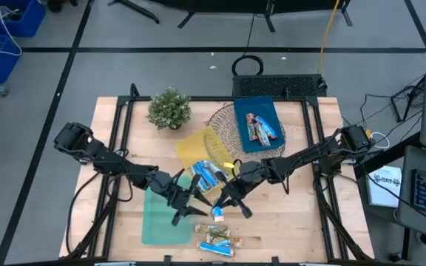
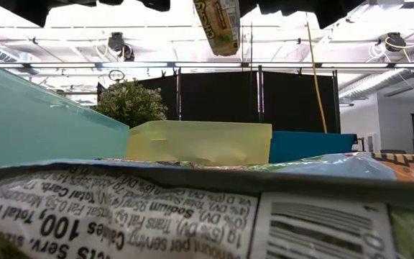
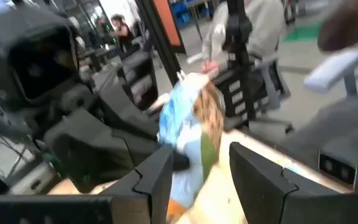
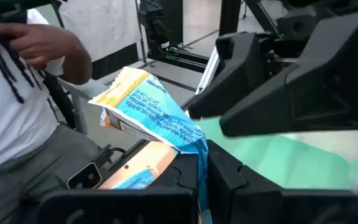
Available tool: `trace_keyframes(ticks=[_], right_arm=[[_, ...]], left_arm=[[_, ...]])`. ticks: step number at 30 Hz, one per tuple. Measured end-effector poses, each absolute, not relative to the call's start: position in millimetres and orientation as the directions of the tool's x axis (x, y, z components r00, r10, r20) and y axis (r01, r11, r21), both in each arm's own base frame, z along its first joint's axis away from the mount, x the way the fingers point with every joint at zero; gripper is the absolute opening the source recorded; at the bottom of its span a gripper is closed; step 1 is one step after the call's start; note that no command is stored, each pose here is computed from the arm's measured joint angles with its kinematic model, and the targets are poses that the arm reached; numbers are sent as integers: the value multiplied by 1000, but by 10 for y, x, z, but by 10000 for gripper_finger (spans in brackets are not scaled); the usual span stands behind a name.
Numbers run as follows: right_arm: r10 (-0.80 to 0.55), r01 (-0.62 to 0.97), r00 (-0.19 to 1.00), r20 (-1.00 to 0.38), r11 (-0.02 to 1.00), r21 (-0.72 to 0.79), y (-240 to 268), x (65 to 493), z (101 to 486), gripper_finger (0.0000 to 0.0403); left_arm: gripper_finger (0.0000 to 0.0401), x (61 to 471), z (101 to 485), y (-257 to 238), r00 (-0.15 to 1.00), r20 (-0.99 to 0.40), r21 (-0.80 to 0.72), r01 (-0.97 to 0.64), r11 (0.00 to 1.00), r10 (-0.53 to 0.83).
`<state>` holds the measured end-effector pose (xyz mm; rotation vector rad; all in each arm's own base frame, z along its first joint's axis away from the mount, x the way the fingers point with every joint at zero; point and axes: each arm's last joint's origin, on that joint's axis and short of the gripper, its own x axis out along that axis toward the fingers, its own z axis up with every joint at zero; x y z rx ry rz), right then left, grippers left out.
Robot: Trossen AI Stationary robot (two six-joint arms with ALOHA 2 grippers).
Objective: Pick and place Granola Bars by type
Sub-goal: Put the yellow granola bar into the green bin
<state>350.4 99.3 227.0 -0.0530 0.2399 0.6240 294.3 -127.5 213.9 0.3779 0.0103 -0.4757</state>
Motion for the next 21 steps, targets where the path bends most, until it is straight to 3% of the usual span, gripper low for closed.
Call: trace_keyframes(ticks=[10,21], right_arm=[[555,-568,808,-198,823,-10,913,3536,2309,1],[542,-555,824,-165,831,-43,822,3565,2339,1]], left_arm=[[163,2951,2201,-1265,922,-33,250,382,890,-387],[164,2931,2180,-1323,912,-51,354,397,847,-406]])
